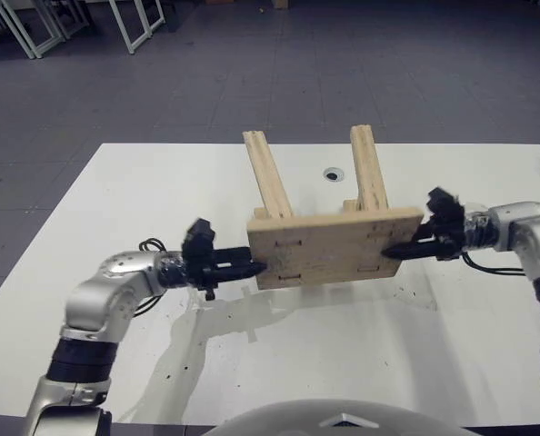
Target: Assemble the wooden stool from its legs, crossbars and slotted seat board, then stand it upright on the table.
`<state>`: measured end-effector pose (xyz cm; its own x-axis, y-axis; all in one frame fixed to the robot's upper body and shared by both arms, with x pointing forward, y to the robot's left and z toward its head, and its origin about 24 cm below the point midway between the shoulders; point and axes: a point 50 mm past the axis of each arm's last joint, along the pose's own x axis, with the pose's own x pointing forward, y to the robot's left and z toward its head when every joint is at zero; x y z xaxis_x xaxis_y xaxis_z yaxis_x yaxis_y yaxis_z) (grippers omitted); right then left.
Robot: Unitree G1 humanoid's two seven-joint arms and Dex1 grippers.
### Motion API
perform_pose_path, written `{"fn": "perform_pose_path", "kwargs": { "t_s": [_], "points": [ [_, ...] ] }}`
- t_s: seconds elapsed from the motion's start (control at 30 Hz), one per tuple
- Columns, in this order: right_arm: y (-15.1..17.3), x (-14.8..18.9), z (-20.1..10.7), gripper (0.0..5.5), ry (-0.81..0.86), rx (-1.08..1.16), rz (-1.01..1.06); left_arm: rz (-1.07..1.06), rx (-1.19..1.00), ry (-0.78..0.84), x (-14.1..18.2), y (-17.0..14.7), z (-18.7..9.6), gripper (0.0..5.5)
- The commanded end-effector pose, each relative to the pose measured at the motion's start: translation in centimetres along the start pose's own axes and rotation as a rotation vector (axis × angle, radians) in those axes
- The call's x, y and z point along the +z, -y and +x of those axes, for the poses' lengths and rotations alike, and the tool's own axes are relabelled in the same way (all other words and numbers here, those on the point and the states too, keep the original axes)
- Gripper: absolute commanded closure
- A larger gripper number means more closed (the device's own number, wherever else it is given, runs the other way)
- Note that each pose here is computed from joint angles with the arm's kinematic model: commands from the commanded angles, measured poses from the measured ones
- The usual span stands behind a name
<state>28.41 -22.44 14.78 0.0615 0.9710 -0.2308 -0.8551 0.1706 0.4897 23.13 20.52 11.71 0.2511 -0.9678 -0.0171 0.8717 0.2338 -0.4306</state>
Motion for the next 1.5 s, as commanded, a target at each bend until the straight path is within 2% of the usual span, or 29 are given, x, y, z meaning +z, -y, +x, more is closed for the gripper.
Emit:
{"fn": "perform_pose_path", "kwargs": {
  "t_s": [0.03,0.13,0.27,0.33,0.37,0.53,0.63,0.8,0.87,1.0,1.07,1.13,1.17,1.23,1.3,1.33,1.43,1.5],
  "points": [
    [-2.9,6.3,-0.3,3.59,0.367,0.276,0.285,-0.226,-0.299,0.291,6.5,2.6,0.9,4.11],
    [-1.3,7.3,1.2,3.86,0.431,0.242,0.496,-0.424,-0.234,0.427,8.5,0.8,1.1,4.11],
    [2.0,7.0,4.5,3.89,0.452,0.050,0.755,-0.726,-0.013,0.524,9.2,-4.1,1.0,4.11],
    [3.6,6.3,6.8,3.57,0.407,-0.041,0.868,-0.899,0.079,0.561,8.9,-6.7,1.5,4.11],
    [4.0,6.4,7.7,3.34,0.418,-0.053,0.875,-0.966,0.112,0.586,8.9,-7.7,1.9,3.82],
    [5.5,8.6,9.9,2.47,0.580,-0.101,0.847,-1.112,0.167,0.683,9.9,-9.8,2.4,3.14],
    [6.3,9.1,9.4,1.84,0.704,-0.141,0.845,-1.120,0.142,0.722,10.5,-10.0,2.2,2.94],
    [6.6,9.2,7.4,1.84,0.822,-0.103,0.837,-1.093,0.101,0.768,10.4,-9.8,1.1,2.94],
    [6.7,9.1,6.5,1.84,0.862,-0.107,0.829,-1.072,0.200,0.861,10.0,-10.7,-0.1,2.94],
    [7.7,8.7,3.9,1.84,0.976,-0.266,0.823,-1.013,0.394,1.010,8.8,-11.7,-2.8,2.94],
    [8.3,8.2,2.7,1.84,0.982,-0.452,0.737,-0.832,0.646,0.948,7.3,-11.8,-4.0,2.94],
    [8.3,7.0,1.8,1.84,0.889,-0.733,0.506,-0.449,0.917,0.839,6.0,-10.5,-4.8,2.94],
    [7.9,5.7,2.0,1.84,0.775,-0.869,0.386,-0.234,1.015,0.787,5.0,-9.2,-4.7,2.94],
    [6.6,3.5,3.0,1.84,0.670,-0.990,0.235,0.073,1.094,0.693,3.3,-6.6,-3.3,2.94],
    [5.1,2.0,4.0,1.84,0.642,-1.039,0.133,0.257,1.157,0.640,1.9,-4.7,-2.0,2.94],
    [4.3,1.2,4.5,1.84,0.617,-1.107,0.014,0.350,1.169,0.603,1.4,-3.8,-1.2,2.94],
    [2.0,-1.2,6.5,1.84,0.525,-1.257,-0.312,0.509,1.194,0.563,0.1,-1.8,1.0,2.94],
    [1.3,-2.6,7.3,1.84,0.514,-1.320,-0.400,0.591,1.196,0.546,-0.5,-0.8,2.1,2.94]
  ]
}}
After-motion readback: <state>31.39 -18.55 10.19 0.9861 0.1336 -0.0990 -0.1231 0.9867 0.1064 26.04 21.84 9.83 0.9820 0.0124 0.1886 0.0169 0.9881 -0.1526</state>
